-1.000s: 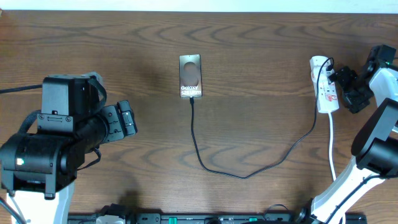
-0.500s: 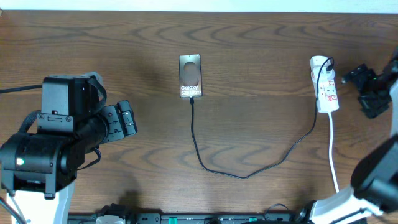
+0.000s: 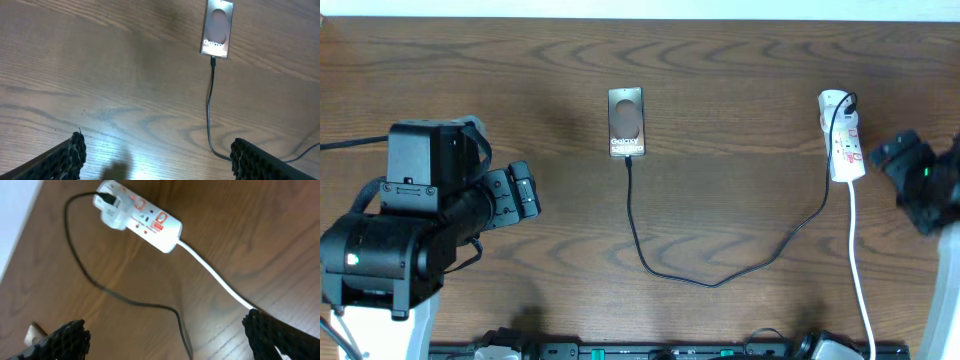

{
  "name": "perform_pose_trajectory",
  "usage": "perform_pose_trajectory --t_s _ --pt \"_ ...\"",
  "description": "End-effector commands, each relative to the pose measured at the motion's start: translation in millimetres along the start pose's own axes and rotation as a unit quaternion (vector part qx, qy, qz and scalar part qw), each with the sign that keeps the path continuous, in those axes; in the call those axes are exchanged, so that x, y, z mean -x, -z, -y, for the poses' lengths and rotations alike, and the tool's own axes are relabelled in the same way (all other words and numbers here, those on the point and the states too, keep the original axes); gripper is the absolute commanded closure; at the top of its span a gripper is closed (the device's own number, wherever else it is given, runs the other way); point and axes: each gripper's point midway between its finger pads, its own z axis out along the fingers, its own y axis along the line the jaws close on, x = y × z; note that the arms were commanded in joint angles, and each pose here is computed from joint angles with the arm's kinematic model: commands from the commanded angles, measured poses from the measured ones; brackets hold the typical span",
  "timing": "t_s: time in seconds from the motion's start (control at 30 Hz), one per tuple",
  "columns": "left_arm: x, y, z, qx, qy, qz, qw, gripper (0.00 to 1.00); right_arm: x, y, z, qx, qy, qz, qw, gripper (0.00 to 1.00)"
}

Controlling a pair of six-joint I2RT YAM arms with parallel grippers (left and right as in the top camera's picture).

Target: Plug charger to phone and switch on socket

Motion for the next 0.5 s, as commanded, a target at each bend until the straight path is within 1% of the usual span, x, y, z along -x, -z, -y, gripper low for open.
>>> perform_pose_trajectory --t_s 0.0,0.27,0.47 --pt "2 1 -3 0.008 -0.008 0.004 1.000 0.08 -26 28 12 0.015 0.012 0.027 0.999 0.01" --pt "2 1 -3 0.008 -0.008 0.004 1.000 0.09 -89 72 50 0.034 0.017 0.045 0.998 0.01" --pt "2 1 -3 0.008 -0.008 0.004 1.000 0.08 -120 89 69 0.034 0.017 0.035 0.999 0.01"
